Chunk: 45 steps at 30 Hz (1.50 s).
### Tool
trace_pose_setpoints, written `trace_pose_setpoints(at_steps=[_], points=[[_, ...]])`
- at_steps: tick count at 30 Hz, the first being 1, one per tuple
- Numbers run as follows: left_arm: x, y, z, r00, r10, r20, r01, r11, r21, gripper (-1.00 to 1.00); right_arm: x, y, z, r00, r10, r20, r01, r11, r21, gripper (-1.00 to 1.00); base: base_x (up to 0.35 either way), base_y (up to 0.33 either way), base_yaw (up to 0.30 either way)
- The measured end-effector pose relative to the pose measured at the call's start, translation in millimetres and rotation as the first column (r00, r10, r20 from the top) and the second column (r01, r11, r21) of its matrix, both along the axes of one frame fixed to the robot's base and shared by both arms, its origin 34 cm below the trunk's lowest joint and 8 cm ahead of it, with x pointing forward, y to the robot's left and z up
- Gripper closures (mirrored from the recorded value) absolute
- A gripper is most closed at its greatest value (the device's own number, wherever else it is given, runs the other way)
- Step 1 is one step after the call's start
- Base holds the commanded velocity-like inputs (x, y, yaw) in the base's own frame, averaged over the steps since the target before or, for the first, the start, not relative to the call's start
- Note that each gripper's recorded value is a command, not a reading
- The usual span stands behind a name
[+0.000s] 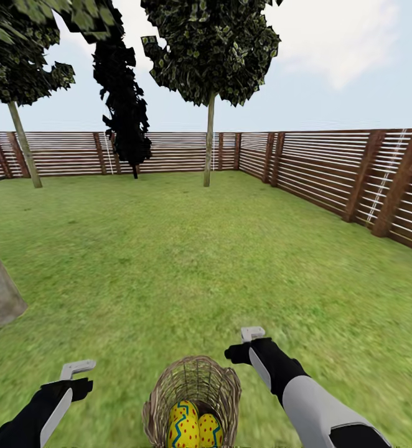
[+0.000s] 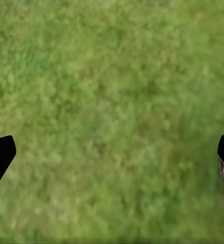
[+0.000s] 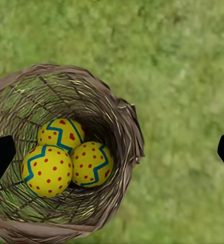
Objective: Take the three Easter eggs out of the wicker basket on the lawn in the garden, then place them on the lawn next to a single tree (choose any tree) so that all three eggs are next to the same tree and none are left in the basket.
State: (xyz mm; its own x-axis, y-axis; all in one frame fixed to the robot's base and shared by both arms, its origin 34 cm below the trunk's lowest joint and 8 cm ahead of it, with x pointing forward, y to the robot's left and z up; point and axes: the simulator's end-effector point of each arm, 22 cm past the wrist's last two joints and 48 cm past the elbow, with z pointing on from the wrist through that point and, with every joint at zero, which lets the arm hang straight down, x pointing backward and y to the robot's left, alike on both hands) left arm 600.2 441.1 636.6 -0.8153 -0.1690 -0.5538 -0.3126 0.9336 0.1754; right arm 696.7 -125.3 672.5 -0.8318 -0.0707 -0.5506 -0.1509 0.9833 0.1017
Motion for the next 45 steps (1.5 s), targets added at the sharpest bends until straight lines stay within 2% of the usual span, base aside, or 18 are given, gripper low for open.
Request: trace_pose_setpoints(at_steps=[13,37,45], points=[[-7,0,-28,1.000,0.003,-0.026,-0.003,1.000,0.002,-1.00,-3,0,-28,1.000,-0.001,-0.014,0.001,1.000,0.001,-1.00,0.000,0.000,0.000],[-2,7,-25,1.000,0.000,0.004,0.000,1.000,0.014,-1.00,-4,3,-30,1.000,0.003,-0.019,-0.003,1.000,0.003,-1.00,0.012,-0.002,0.002],[-2,7,-25,1.000,0.000,0.005,-0.001,1.000,0.015,-1.00,-4,5,-30,1.000,0.005,-0.019,-0.005,1.000,0.004,-1.00,0.001,-0.031,0.196]])
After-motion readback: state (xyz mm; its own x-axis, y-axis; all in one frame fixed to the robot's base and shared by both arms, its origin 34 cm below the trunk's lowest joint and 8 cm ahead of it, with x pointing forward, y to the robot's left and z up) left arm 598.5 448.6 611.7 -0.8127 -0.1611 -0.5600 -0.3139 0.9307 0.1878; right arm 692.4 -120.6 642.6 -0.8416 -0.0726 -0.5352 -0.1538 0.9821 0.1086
